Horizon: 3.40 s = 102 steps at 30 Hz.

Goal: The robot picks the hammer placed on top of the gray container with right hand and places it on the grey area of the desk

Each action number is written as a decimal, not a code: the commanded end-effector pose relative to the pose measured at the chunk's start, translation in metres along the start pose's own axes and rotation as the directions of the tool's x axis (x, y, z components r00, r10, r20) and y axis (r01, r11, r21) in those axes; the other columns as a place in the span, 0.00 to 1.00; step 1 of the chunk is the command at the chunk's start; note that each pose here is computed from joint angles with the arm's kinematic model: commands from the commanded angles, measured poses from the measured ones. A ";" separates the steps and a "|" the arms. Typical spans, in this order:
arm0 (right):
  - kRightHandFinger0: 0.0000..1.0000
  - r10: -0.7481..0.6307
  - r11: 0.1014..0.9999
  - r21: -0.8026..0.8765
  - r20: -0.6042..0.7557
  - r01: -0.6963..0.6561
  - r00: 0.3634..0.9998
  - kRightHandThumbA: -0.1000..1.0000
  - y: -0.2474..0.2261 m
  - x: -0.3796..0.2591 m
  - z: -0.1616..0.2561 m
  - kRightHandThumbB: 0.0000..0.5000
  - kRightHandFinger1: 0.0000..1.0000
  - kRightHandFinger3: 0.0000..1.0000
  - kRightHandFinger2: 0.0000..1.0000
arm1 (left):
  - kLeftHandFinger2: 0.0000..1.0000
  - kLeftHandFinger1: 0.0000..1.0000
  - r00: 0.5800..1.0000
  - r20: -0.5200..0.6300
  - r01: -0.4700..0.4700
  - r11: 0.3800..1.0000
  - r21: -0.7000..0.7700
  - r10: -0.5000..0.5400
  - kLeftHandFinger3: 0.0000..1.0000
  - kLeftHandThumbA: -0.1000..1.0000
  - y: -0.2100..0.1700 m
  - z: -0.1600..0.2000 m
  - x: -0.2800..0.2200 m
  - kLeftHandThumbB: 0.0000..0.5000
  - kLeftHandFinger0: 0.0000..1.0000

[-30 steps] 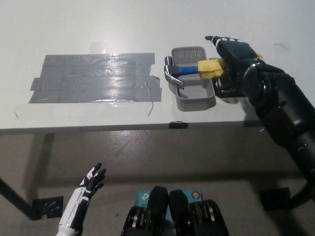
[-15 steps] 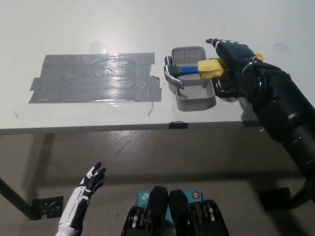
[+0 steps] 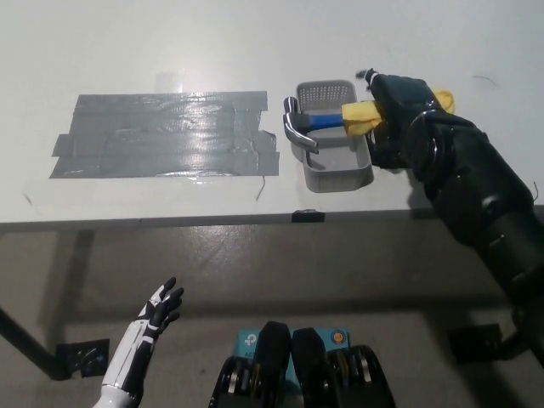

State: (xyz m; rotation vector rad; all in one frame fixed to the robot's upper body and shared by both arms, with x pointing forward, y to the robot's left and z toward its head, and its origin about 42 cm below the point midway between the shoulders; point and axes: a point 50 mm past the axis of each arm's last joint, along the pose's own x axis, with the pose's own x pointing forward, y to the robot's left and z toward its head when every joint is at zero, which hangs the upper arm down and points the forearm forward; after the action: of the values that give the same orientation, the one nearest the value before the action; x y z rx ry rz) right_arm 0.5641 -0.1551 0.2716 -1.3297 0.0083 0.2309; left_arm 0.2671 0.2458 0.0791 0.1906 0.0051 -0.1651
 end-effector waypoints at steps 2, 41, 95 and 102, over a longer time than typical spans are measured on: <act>0.00 -0.331 0.939 -0.055 0.136 0.340 0.934 0.00 -0.038 0.001 0.022 0.40 0.28 0.23 0.51 | 1.00 1.00 0.997 0.070 0.023 0.999 0.033 -0.025 1.00 1.00 0.006 0.013 0.006 0.28 1.00; 0.00 -0.634 0.761 0.142 0.371 0.633 0.679 0.00 -0.113 -0.015 0.128 0.35 0.37 0.95 0.74 | 1.00 1.00 0.996 0.082 0.028 0.999 0.036 -0.030 1.00 1.00 0.009 0.015 0.013 0.33 1.00; 1.00 0.061 0.415 0.722 0.585 -0.554 0.809 0.81 0.007 -0.006 0.208 1.00 1.00 1.00 1.00 | 1.00 1.00 0.996 0.079 0.039 0.998 0.046 -0.043 1.00 1.00 0.005 0.019 0.017 0.40 1.00; 1.00 -0.259 0.010 0.670 0.719 -0.742 0.645 0.90 -0.075 -0.032 0.239 1.00 1.00 1.00 1.00 | 1.00 1.00 0.995 0.092 0.045 0.998 0.050 -0.050 1.00 1.00 0.006 0.020 0.021 0.37 1.00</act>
State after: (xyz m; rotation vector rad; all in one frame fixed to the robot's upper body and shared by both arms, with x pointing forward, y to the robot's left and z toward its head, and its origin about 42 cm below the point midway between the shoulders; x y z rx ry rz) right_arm 0.5317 0.0062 0.2409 -0.4538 0.0878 0.4957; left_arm 0.2755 0.2471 0.0838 0.2037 -0.0054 -0.1872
